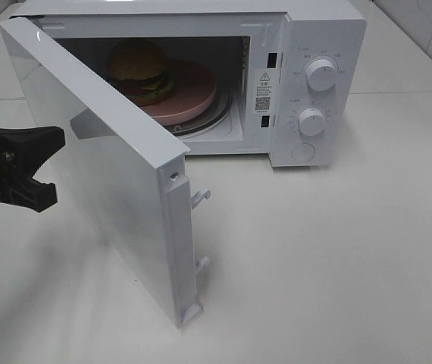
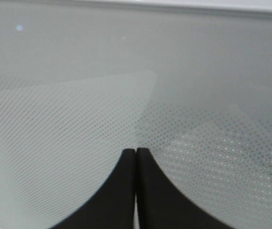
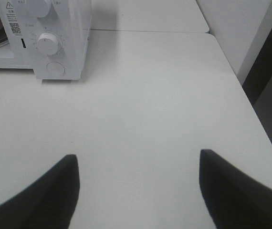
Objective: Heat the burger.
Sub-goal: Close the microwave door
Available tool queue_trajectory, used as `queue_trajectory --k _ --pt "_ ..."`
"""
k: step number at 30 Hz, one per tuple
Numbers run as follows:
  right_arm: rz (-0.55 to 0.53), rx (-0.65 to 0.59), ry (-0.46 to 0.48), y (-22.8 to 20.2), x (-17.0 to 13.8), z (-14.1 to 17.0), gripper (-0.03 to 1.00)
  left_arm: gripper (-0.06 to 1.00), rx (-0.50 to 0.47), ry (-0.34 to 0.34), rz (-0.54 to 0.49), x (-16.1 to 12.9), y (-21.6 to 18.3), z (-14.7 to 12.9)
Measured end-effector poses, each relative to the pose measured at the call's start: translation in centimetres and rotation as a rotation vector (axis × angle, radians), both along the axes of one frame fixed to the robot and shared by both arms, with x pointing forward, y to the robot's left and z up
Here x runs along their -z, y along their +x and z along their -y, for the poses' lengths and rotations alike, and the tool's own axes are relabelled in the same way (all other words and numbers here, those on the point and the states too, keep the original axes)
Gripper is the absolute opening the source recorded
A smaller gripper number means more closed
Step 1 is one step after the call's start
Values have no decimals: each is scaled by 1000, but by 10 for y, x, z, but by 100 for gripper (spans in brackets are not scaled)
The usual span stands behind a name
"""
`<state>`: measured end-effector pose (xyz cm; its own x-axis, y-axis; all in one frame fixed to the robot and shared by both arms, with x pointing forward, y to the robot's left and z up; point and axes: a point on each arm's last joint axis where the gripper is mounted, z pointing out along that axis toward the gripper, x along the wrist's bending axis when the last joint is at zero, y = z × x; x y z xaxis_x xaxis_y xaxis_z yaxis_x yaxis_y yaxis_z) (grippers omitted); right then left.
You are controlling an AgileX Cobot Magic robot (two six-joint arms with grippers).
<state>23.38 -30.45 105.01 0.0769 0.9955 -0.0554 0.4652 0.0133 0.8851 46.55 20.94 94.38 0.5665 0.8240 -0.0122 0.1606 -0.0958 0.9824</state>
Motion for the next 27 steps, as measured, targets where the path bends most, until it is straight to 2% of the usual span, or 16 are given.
queue_trajectory --k 6,10,17,21,27 --pt "0 0 0 0 0 0 71 0 13 15 -20 8 8 15" --pt "0 1 -1 0 0 0 71 0 49 6 -23 11 14 35" --pt "0 1 -1 0 0 0 71 0 49 -4 -13 12 24 51" --pt "0 1 -1 0 0 0 71 0 -9 -38 -8 10 35 62" --pt "0 1 -1 0 0 0 71 0 -68 -19 24 10 45 71"
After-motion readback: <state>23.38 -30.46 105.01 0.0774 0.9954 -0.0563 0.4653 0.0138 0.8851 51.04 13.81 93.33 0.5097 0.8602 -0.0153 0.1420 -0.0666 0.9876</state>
